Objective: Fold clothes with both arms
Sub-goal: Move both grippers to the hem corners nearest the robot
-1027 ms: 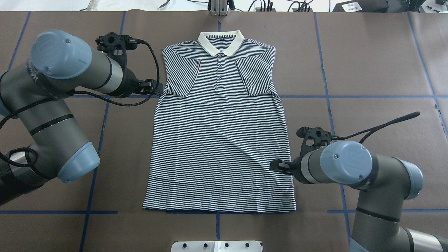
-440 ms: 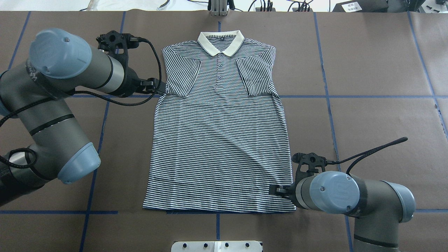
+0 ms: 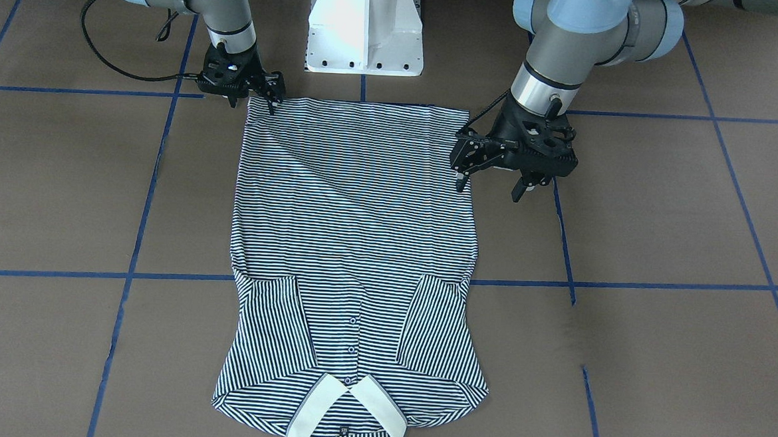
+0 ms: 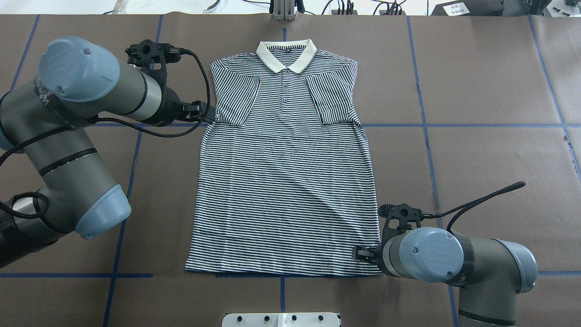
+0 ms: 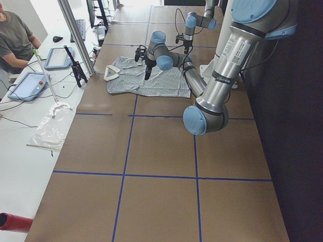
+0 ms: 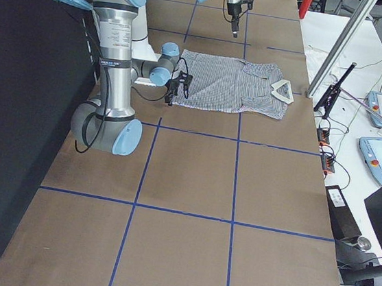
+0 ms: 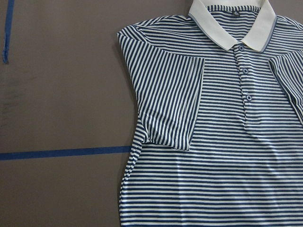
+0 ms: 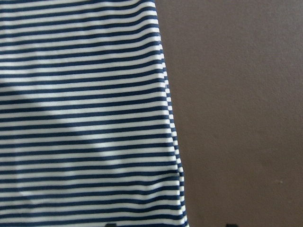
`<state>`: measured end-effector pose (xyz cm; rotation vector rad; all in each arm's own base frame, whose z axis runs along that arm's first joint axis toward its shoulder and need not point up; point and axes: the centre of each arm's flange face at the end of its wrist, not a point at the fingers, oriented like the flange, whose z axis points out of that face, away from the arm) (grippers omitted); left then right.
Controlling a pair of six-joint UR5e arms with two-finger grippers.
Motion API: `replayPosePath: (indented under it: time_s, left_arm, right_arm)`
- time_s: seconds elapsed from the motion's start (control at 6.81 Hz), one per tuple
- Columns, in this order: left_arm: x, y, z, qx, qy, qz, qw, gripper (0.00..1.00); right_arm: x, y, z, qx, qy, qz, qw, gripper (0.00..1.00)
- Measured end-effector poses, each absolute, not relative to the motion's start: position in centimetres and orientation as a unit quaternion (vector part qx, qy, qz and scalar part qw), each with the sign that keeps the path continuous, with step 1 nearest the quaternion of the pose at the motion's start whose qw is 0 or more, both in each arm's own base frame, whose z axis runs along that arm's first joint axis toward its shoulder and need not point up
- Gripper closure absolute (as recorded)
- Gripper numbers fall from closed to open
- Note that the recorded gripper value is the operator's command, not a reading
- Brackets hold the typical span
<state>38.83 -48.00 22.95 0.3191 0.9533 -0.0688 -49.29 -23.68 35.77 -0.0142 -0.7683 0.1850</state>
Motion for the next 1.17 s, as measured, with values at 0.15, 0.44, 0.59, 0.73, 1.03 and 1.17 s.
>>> replayPosePath:
  time_s: [0.15, 0.44, 0.59, 0.73, 1.03, 1.17]
  left_arm:
    - [38.8, -48.0, 23.0, 0.153, 0.457, -0.033, 0.876, 0.00]
    - [38.8, -48.0, 23.0, 0.153, 0.457, -0.033, 0.876, 0.00]
    - [38.9, -48.0, 23.0, 0.153, 0.456, -0.033, 0.876, 0.00]
    - [38.9, -48.0, 23.1, 0.153, 0.456, -0.033, 0.876, 0.00]
    - [39.1, -47.2, 24.3, 0.124, 0.457, -0.066, 0.878, 0.00]
    - [40.1, -44.2, 25.6, 0.081, 0.463, -0.100, 0.877, 0.00]
  right_arm:
    - [-49.2, -23.7, 35.8, -0.008, -0.374, 0.090, 0.923, 1.00]
    - [-49.1, -23.6, 35.8, -0.011, -0.374, 0.088, 0.923, 1.00]
    - [-49.0, -23.6, 35.7, -0.012, -0.375, 0.088, 0.923, 1.00]
    - [-48.9, -23.6, 35.5, -0.012, -0.377, 0.088, 0.922, 1.00]
    - [-47.9, -23.5, 34.4, -0.006, -0.390, 0.090, 0.916, 1.00]
    - [-46.9, -23.4, 33.1, -0.006, -0.405, 0.088, 0.910, 1.00]
